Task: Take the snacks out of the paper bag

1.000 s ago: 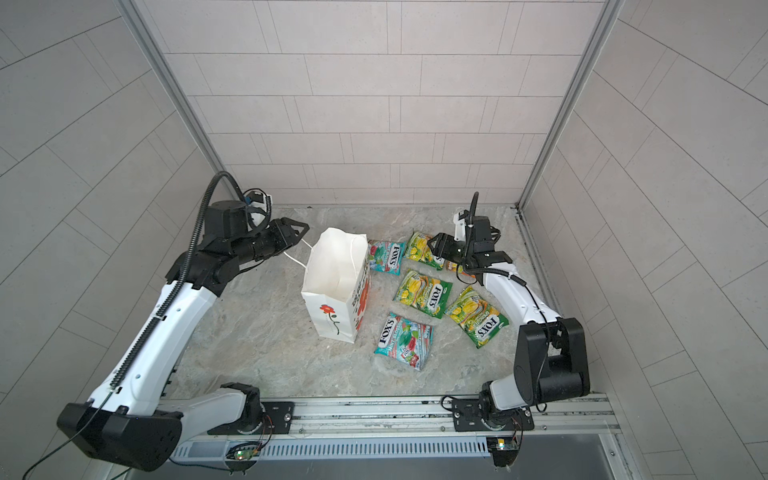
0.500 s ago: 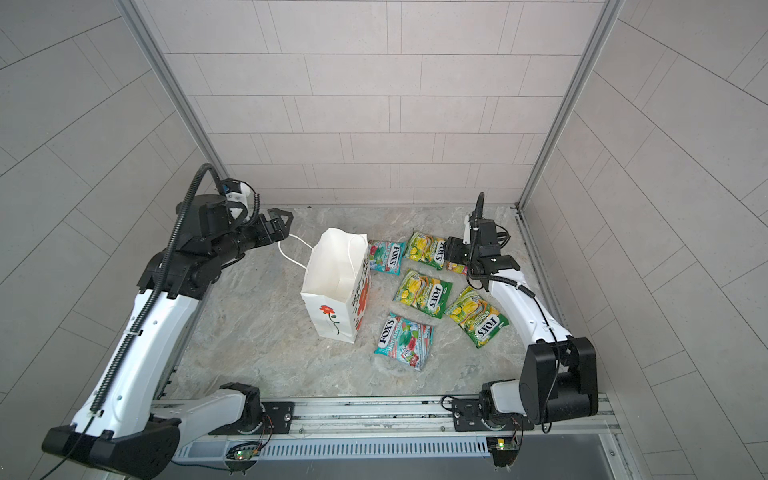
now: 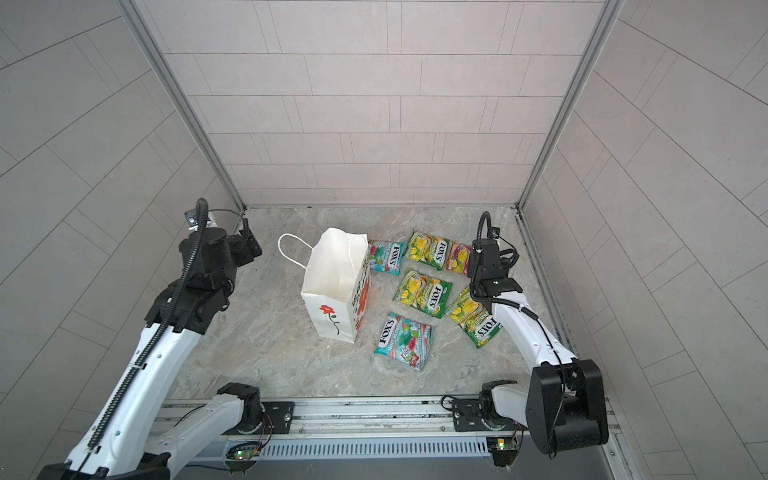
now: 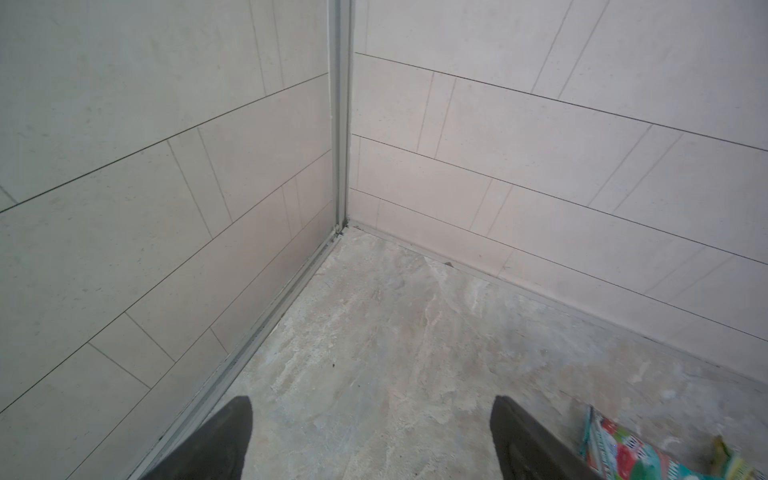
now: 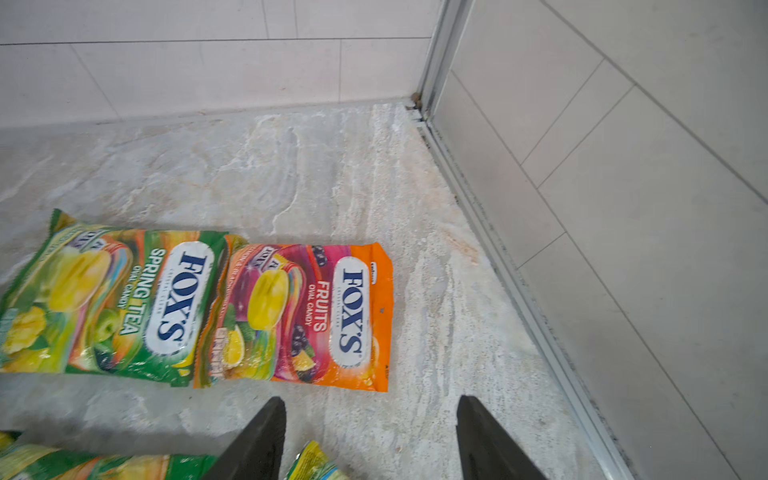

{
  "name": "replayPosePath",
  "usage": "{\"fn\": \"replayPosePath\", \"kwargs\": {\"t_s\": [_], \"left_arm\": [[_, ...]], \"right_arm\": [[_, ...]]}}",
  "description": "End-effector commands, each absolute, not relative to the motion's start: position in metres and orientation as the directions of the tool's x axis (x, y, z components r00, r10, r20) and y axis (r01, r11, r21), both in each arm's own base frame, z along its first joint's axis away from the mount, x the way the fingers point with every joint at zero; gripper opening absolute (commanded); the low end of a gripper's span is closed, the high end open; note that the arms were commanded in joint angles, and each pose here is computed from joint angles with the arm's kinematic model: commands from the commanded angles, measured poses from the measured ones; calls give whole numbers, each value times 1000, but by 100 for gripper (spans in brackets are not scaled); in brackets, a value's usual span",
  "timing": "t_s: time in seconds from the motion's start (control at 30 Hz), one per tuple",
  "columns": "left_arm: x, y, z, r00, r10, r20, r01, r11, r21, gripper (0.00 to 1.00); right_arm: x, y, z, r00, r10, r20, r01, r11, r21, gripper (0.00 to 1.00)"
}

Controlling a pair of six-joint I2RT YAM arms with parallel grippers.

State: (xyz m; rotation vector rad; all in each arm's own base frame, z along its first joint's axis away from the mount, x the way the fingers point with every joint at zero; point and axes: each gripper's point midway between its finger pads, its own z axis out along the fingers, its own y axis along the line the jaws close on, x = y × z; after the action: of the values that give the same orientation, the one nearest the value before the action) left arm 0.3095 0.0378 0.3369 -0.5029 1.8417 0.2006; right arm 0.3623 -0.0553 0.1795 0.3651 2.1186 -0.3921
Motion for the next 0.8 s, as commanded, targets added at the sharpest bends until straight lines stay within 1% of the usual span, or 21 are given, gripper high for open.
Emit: {"fn": "replayPosePath", "kwargs": {"t_s": [0.0, 0.27, 0.4, 0.47, 0.57, 0.77], "left_arm": [[304, 52, 337, -155, -273, -950, -508, 847, -160, 94], [302, 60, 279, -194, -261, -946, -555, 824, -114, 94], [302, 61, 251, -195, -213, -957, -545, 835, -74, 94], [303, 60, 238, -187, -184, -965, -537, 842, -57, 94], [306, 58, 223, -152, -169, -974, -515, 855, -68, 94], [316, 54, 193, -169, -91, -981, -486, 874, 2, 94]], "right_arm": [[355, -76, 190, -465, 84, -881, 501, 846, -184, 66], [350, -86, 175, -428, 61, -902, 552, 808, -207, 67], [346, -89, 162, -438, 48, -898, 556, 799, -228, 66], [344, -89, 159, -420, 45, -907, 559, 800, -219, 66], [340, -88, 153, -391, 36, -920, 556, 805, -205, 66], [333, -87, 141, -356, 38, -934, 556, 812, -179, 68]]}}
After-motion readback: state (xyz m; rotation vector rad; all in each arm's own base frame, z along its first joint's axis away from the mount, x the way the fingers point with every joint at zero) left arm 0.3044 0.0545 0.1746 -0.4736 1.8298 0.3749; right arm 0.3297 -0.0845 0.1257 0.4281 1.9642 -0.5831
